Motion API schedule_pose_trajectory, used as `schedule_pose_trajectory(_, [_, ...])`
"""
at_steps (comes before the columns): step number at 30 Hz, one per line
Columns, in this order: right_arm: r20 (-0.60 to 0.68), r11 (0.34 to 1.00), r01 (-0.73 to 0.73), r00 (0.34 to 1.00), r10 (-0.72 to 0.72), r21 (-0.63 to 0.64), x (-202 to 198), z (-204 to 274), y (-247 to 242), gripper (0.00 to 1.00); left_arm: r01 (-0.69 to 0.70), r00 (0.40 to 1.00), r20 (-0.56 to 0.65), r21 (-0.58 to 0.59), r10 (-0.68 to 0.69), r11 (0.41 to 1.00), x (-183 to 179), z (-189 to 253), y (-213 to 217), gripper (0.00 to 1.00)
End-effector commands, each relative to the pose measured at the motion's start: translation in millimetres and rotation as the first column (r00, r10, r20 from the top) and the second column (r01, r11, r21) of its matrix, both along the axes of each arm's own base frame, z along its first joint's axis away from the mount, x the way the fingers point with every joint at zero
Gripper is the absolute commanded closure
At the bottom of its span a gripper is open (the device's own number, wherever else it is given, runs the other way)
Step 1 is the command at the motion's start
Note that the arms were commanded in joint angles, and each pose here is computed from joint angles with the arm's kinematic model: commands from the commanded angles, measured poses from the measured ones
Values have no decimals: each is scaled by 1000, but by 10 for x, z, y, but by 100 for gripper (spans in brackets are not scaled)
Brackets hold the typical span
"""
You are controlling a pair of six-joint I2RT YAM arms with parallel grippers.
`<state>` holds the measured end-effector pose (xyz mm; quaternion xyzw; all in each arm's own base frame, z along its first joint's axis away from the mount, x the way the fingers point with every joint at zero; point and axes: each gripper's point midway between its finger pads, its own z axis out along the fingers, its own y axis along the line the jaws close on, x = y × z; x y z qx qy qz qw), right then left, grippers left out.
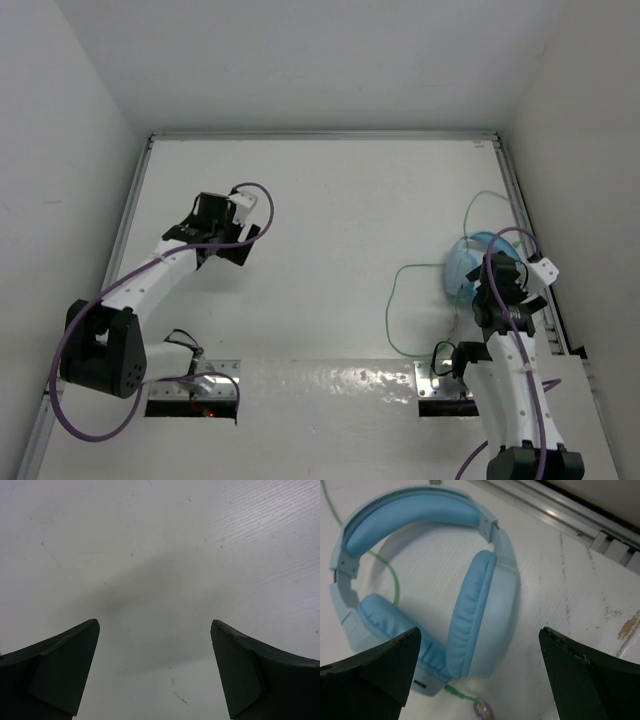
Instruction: Wrap the headphones
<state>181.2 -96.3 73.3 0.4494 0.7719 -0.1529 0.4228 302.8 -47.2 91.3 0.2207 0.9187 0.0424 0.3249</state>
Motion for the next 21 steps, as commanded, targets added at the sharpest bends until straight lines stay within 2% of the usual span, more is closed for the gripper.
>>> schedule_pose_trajectory(1, [69,981,136,989,-128,-139,72,195,-308,1,16,999,44,-22,-15,1000,120,142,-76,9])
schedule_pose_trajectory(6, [17,972,138,990,-137,-192,211,329,-395,1,1,999,32,-1,-1,1000,130,87,-37,9])
schedule_pose_trajectory(10, [-55,973,127,989,-139,-193,210,-10,-398,1,-3,1000,25,8,2,1000,145,44,-26,9])
schedule_pose_trajectory(14, [-91,973,185,976,-198,-136,144,-345,-358,1,14,1000,18,3,-14,1000,120,39,-43,9])
schedule_pose_trajectory(16, [-99,972,191,974,-205,-133,115,-434,-354,6,16,1000,12,5,-16,1000,99,29,-41,9])
schedule_pose_trajectory(17, [-90,969,199,973,-213,-144,120,-427,-375,12,16,1000,17,9,-16,1000,102,48,-32,9])
schedule_pose_trajectory(18, [-84,967,200,973,-215,-157,117,-410,-390,22,18,1000,19,8,-18,1000,99,55,-33,9])
schedule_pose_trajectory(19, [-100,966,173,976,-195,-190,112,-379,-416,58,22,1000,20,10,-23,1000,94,65,-33,9])
schedule_pose_trajectory(21, [-53,961,163,982,-179,-223,143,-259,-455,99,44,999,16,8,-44,999,84,52,-52,9])
